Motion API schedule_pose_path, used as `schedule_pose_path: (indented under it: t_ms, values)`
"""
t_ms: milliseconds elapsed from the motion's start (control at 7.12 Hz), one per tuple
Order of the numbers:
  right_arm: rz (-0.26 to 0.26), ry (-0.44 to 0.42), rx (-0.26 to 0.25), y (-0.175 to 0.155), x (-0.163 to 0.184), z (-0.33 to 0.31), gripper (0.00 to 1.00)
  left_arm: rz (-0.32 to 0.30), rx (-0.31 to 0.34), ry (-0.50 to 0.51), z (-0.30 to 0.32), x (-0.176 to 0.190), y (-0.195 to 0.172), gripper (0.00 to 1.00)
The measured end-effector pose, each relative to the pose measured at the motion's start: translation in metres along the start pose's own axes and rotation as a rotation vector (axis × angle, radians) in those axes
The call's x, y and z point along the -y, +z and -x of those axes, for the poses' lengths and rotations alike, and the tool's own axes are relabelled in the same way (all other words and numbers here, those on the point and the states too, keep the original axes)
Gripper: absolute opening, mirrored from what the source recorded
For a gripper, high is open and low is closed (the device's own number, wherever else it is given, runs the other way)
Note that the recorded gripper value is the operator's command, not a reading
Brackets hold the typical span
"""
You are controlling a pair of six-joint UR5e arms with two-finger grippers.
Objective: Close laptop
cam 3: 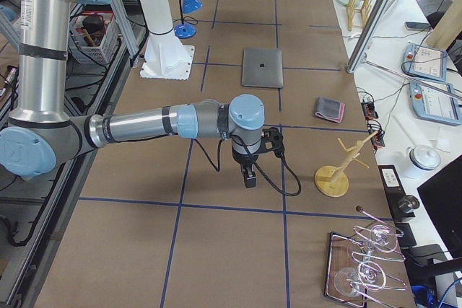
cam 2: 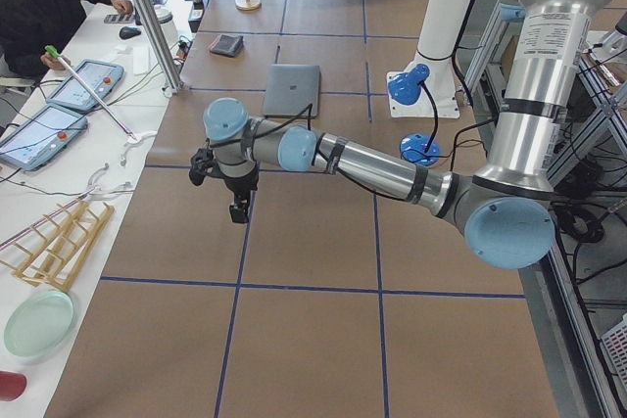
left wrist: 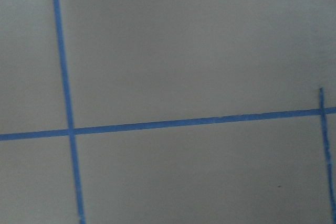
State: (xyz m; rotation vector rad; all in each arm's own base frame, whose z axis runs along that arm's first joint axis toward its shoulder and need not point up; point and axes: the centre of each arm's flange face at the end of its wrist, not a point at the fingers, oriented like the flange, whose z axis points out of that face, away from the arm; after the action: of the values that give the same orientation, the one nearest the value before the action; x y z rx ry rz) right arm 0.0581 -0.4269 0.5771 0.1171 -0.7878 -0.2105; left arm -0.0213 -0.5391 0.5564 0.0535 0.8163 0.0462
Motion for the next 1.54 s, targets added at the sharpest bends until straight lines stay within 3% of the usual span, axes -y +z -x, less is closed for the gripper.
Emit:
schedule_pose_path:
  t_ms: [421,702,1123,1544]
  values:
    - [0.029,0.084,0.014,0.015,-0.01,-0.017,1.0,0.047,0.0,-0.052,0.112,-0.045,0.022,1.0]
    - [0.056,0.144,0.02,0.029,-0.016,-0.031,1.0,0.05,0.001,-0.052,0.121,-0.05,0.023,1.0]
    - [0.063,0.185,0.023,0.032,-0.019,-0.036,1.0,0.028,0.01,-0.077,0.107,-0.054,0.009,1.0]
    - [0.064,0.225,0.026,0.031,-0.021,-0.04,1.0,0.044,0.009,-0.11,0.111,-0.066,0.019,1.0]
